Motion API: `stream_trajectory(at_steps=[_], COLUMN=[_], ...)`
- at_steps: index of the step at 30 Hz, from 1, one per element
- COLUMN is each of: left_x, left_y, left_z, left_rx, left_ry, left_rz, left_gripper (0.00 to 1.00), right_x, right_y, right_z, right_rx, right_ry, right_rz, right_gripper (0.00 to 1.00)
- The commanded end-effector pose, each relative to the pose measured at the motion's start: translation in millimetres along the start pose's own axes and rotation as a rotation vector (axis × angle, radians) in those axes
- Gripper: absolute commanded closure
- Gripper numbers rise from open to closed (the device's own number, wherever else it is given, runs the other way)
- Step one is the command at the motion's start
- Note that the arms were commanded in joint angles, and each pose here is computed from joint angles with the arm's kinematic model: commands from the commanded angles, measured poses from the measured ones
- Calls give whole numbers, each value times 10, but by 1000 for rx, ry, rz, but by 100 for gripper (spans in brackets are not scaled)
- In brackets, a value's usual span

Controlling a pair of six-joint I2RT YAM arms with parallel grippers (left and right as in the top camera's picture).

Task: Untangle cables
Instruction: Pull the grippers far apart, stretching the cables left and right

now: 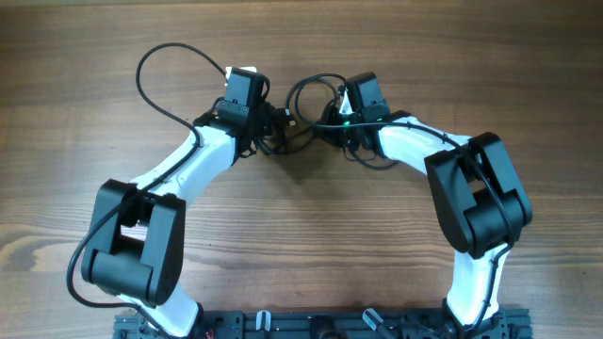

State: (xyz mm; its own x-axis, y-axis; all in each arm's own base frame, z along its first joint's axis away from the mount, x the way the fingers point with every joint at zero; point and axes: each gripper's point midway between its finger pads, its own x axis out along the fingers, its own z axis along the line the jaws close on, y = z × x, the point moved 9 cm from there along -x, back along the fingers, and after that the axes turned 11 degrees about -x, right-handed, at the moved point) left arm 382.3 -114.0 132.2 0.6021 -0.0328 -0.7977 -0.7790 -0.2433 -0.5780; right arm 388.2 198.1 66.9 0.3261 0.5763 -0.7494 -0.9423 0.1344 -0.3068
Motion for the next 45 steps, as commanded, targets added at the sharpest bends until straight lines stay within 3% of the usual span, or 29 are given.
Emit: stream_trajectory(at_steps=[1,5,8,17,20,23,28,35,45], left_x=[-88,-201,-222,-222,-265,-389,-628,-819,-705], left_y=[-140,-255,-313,-457,-489,-540,-570,-440,-372], left_z=[35,111,251,1437,1857,2296,2784,3280,3246], left_rx=[-24,-54,-100,-565,-697,-849,-973,-1120,-1122], left_ry=[-1,0,-30,-240,-149,62,282,259,211], left_rz=[-62,-97,-102,-59,-5,25,-10,-64,-35], left_gripper=[89,96,96,96,96,96,96,96,96], right_x=[18,18,17,-226,-425,-716,-1002,-1389,-1544], right_y=[41,41,41,-104,-189,-310,-398,-407,-398], right_z=[-105,-105,-107,-476,-645,-840,-1167,-1765,-1962], right_rx=[-3,-4,-13,107,138,145,176,337,346], right_ry=[37,37,38,111,128,162,213,352,346], right_rz=[6,6,6,-5,-14,-52,-87,-137,-146], right_gripper=[96,96,96,96,96,96,96,96,96])
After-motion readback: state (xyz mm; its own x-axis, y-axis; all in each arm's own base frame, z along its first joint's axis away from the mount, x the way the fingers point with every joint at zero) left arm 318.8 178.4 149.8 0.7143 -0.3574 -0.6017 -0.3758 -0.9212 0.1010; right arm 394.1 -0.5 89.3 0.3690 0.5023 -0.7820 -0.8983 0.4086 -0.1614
